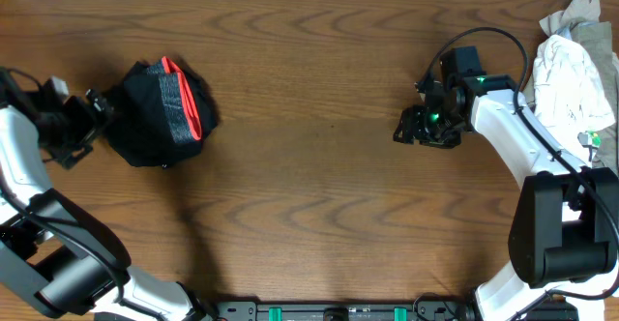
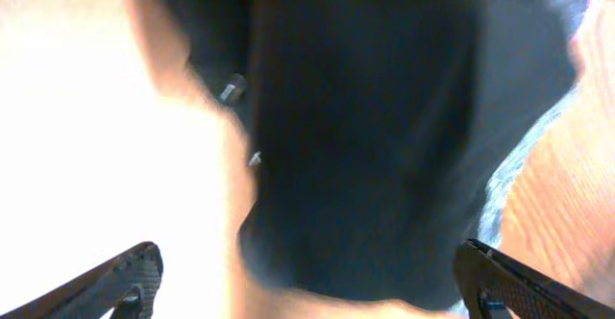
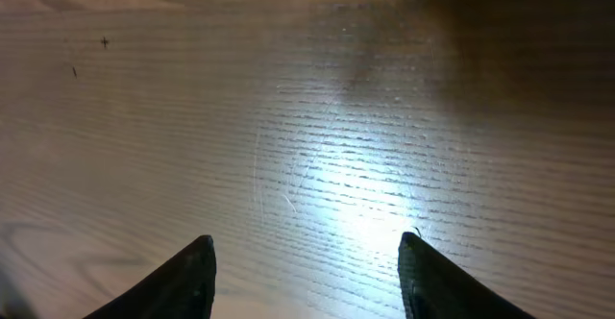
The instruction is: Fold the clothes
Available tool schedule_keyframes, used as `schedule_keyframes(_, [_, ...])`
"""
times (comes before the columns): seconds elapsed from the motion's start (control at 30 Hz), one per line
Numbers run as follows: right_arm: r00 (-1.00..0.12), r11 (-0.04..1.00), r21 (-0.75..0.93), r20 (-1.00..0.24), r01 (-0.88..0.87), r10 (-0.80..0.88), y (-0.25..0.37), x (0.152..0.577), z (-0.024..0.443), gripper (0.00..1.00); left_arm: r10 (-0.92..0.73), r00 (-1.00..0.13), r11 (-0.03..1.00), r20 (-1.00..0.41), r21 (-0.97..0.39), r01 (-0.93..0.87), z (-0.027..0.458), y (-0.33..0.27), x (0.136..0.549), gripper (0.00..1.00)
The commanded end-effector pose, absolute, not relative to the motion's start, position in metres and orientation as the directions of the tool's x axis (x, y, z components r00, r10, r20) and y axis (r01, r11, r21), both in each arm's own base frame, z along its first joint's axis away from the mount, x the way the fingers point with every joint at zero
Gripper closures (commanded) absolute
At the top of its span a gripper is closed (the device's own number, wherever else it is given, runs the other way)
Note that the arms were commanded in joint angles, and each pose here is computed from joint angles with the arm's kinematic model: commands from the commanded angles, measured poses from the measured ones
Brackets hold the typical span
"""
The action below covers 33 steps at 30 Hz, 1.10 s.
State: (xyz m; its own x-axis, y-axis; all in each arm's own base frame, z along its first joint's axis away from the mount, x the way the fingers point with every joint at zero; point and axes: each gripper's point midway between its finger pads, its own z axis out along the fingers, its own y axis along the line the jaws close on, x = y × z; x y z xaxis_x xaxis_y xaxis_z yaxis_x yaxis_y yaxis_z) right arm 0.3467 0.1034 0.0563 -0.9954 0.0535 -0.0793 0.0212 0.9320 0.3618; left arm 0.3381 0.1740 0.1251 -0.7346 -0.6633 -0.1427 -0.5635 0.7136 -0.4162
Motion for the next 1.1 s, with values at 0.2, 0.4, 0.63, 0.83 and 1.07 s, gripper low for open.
schedule_keyframes(0.2, [-0.97,0.879,0.455,-0.242,-0.142,-0.032,0.121,0.352,0.106,0.44,-0.499,-0.765,0.827,-0.406,-0.488,-0.28,0.255,0.125,0.321,0.02])
schedule_keyframes(0.4, [-0.832,0.852,0.394,-0.549,-0.344,-0.082,0.12,0.346,0.204,0.43,-0.149,-0.751,0.946,-0.643,-0.313,0.08,0.329,0.029,0.271,0.02])
schedule_keyframes(0.63, [-0.557,0.896,0.173,-0.825,-0.41,-0.096,0.095,0.295,0.317,0.27,-0.039,-0.649,0.984,-0.76,-0.141,0.105,0.368,-0.011,0.2,0.02])
schedule_keyframes(0.83, [-0.412,0.954,0.05,-0.908,-0.294,-0.08,0.061,0.247,0.361,0.01,0.011,-0.64,0.984,-0.768,-0.106,0.143,0.36,-0.023,0.169,0.02])
schedule_keyframes(1.07, [-0.421,0.953,0.054,-0.903,-0.298,-0.081,0.056,0.197,0.357,0.01,0.002,-0.692,0.983,-0.722,-0.125,0.134,0.341,-0.023,0.17,0.02])
